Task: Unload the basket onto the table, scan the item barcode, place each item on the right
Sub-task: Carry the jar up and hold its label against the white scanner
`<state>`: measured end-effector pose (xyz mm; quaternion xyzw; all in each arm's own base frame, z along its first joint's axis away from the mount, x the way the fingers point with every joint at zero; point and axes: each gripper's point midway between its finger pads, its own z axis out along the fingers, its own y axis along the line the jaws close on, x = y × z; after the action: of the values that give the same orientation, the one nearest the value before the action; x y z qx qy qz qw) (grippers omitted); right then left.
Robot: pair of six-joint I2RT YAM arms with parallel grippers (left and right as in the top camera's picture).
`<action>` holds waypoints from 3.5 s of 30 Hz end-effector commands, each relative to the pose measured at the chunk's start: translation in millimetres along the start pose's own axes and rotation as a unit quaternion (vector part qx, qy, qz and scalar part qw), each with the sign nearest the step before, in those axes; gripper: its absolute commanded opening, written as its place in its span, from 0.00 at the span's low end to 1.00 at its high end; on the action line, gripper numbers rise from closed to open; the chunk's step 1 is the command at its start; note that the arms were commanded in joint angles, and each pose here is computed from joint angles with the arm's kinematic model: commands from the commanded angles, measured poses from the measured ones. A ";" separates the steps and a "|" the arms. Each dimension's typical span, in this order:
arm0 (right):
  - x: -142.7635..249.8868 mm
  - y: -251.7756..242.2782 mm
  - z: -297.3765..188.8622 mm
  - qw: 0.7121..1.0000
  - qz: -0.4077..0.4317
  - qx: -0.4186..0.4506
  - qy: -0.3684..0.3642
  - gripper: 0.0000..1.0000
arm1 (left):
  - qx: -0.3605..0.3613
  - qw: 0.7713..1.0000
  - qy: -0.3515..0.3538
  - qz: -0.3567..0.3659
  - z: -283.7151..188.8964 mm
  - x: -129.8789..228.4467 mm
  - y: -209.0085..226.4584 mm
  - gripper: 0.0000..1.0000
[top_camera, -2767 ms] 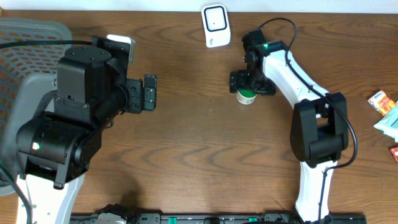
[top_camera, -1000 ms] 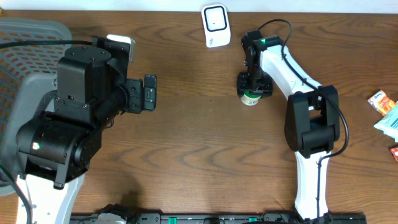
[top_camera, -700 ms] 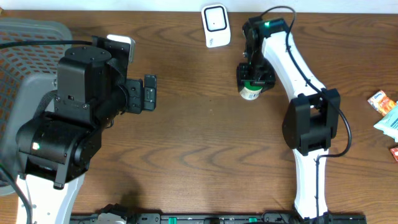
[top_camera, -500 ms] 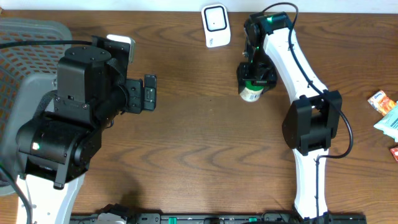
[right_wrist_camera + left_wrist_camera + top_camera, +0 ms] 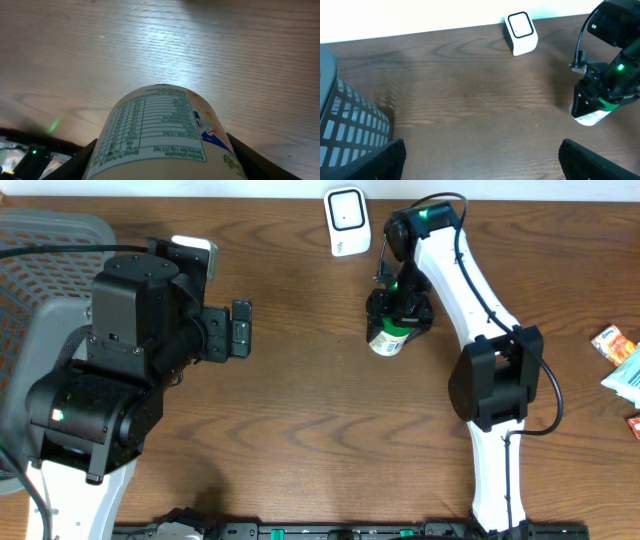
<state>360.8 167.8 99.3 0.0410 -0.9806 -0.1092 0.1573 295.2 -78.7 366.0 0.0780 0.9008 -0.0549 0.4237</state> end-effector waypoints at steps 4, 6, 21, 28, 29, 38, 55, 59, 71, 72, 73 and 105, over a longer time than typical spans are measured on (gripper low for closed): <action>7.1 28.3 -6.8 0.998 -0.023 -0.052 0.001 0.62 | -0.008 1.000 0.001 -0.004 0.7 0.7 3.6 0.98; 8.1 32.1 -6.9 0.998 -0.024 -0.061 0.003 0.62 | -0.008 1.000 0.001 -0.004 0.7 0.7 3.6 0.98; 1.2 49.4 -8.8 0.995 -0.036 -0.096 -0.012 0.55 | -0.008 1.000 0.001 -0.004 0.7 0.7 3.6 0.98; -49.4 65.9 -56.0 0.978 -0.088 -0.099 -0.160 0.52 | -0.008 1.000 0.001 -0.004 0.7 0.7 3.6 0.98; -58.4 67.8 -66.0 0.973 -0.097 -0.089 -0.190 0.50 | -0.008 1.000 0.001 -0.004 0.7 0.7 3.6 0.98; -121.6 77.5 -114.0 0.916 -0.122 0.037 -0.380 0.60 | -0.008 1.000 0.001 -0.004 0.7 0.7 3.6 0.98; -203.1 92.2 -143.1 0.807 -0.148 0.095 -0.563 0.54 | -0.008 1.000 0.001 -0.004 0.7 0.7 3.6 0.98; -218.7 89.6 -149.0 0.774 -0.148 0.113 -0.606 0.56 | -0.008 1.000 0.001 -0.004 0.7 0.7 3.6 0.98; -250.8 76.1 -154.7 0.721 -0.143 0.121 -0.667 0.65 | -0.008 1.000 0.001 -0.004 0.7 0.7 3.6 0.98; -254.3 75.7 -152.4 0.718 -0.146 0.124 -0.669 0.65 | -0.008 1.000 0.001 -0.004 0.7 0.7 3.6 0.98; -256.9 75.3 -152.0 0.714 -0.149 0.126 -0.672 0.65 | -0.008 1.000 0.001 -0.004 0.7 0.7 3.6 0.98; -241.8 63.8 -137.1 0.758 -0.128 0.130 -0.626 0.65 | -0.008 1.000 0.001 -0.004 0.7 0.7 3.6 0.98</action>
<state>637.9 233.8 120.5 0.1382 -0.8564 0.0122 -0.4973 295.2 -78.7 366.1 0.0779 0.9007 -0.0549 0.4239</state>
